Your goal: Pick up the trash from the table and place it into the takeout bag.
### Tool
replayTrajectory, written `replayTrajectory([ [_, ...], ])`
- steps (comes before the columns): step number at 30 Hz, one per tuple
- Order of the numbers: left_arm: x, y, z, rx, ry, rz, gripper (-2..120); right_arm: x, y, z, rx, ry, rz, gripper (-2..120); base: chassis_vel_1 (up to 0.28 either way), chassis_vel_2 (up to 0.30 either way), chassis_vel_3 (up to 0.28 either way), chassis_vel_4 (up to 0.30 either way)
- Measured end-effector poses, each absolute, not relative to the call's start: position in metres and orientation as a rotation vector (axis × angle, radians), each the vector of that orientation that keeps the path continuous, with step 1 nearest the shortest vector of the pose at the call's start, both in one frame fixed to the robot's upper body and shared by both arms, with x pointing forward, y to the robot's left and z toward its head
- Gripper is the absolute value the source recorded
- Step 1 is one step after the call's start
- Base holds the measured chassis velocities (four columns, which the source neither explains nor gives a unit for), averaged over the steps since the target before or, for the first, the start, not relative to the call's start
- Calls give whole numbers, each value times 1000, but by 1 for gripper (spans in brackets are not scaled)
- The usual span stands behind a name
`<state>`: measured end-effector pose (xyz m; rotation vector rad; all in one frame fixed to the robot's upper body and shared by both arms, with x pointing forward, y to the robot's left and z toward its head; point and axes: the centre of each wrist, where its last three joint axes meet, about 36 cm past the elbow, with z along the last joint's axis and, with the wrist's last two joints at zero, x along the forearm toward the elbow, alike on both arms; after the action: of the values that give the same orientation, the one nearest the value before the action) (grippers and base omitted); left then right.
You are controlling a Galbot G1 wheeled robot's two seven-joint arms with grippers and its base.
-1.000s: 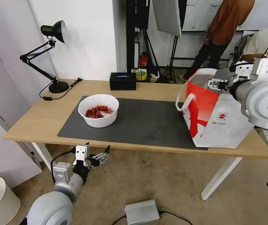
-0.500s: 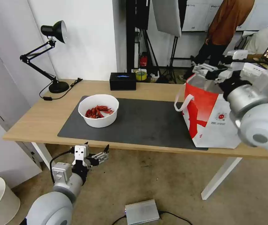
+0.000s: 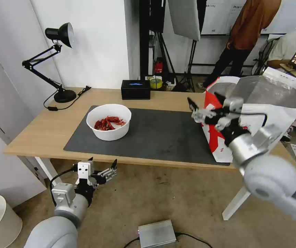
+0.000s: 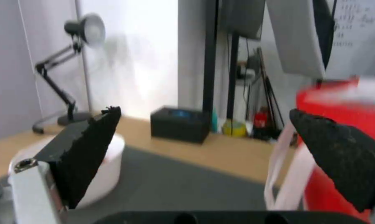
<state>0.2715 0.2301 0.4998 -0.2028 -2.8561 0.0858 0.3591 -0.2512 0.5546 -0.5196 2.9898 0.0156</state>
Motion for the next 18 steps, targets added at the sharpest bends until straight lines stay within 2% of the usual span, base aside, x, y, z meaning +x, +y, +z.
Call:
replayTrajectory([
  [9,269,236,500,-158,-2861,74,100,317,-243,496,-450,3135,-41,100,0,0,0,0],
  [18,271,237,499,-149,-2860,68,100,288,-240,480,-307,3265,-45,100,0,0,0,0],
])
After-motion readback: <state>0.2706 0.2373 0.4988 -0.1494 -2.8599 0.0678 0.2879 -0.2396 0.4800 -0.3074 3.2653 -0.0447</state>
